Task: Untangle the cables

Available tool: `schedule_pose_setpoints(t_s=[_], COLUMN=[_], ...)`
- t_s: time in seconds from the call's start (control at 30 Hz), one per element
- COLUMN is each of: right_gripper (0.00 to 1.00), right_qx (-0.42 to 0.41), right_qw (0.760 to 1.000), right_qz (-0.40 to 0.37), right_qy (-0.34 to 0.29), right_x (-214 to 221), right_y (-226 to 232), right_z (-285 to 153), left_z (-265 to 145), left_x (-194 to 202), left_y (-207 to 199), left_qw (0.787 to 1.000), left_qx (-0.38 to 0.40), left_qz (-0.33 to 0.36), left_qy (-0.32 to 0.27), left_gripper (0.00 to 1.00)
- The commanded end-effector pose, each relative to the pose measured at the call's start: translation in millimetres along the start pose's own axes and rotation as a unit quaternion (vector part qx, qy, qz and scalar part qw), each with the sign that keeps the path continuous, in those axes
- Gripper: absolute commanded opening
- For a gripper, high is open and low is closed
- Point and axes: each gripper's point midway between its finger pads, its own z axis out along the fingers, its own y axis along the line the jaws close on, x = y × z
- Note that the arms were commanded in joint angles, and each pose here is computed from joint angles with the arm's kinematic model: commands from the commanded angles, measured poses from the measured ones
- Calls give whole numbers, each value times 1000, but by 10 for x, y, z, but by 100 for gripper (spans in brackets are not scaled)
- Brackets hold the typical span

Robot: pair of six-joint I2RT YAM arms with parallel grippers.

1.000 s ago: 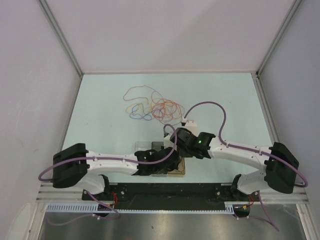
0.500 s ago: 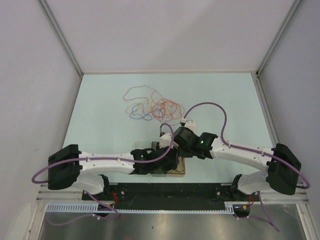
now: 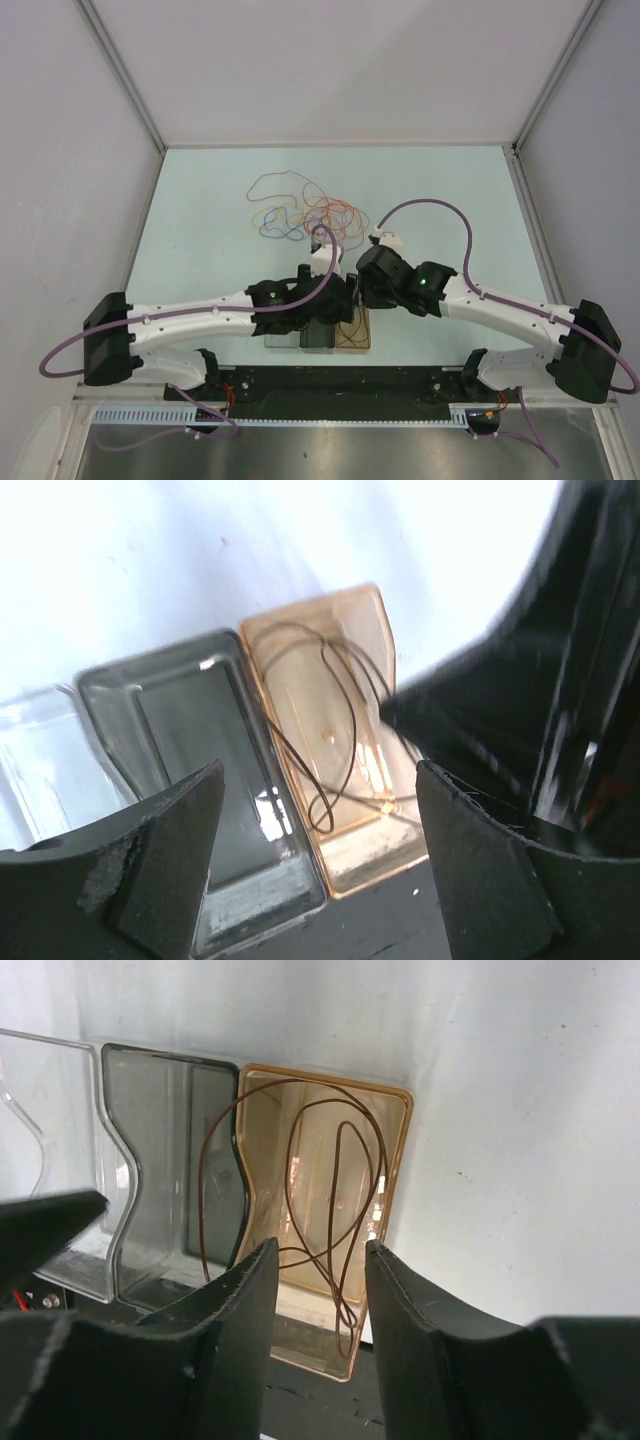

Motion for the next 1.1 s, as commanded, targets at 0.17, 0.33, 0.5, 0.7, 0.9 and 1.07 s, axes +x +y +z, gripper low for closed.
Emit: schedule_pose_setpoints(t_s=[0.17, 0.33, 0.5, 0.7, 0.9, 1.07], right_gripper=[45, 47, 47, 48, 50, 50], right_qx=[-49, -48, -33, -32, -32, -40], right_qw=[996, 994, 994, 994, 996, 997], right_qz=[15, 13, 10, -1, -11, -14], right_qy=[-70, -98, -102, -102, -81, -70], right_x=[-559, -718, -721, -685, -588, -541], right_y=[118, -10, -100, -118, -132, -119], right_z=[-365, -502, -537, -465, -323, -259], left_z=[-37, 84, 249, 487, 711, 859], left_x=[-845, -1103, -1307, -1385, -1364, -1332], left_y=[368, 705, 1127, 1548, 1874, 2087], left_qw=[996, 993, 987, 981, 974, 965], left_qx=[-25, -71, -112, -114, -107, -125], left_qz=[-39, -35, -61, -124, -181, -215], left_qy=[-79, -89, -96, -93, -85, -80], left_gripper=[83, 82, 82, 81, 79, 78])
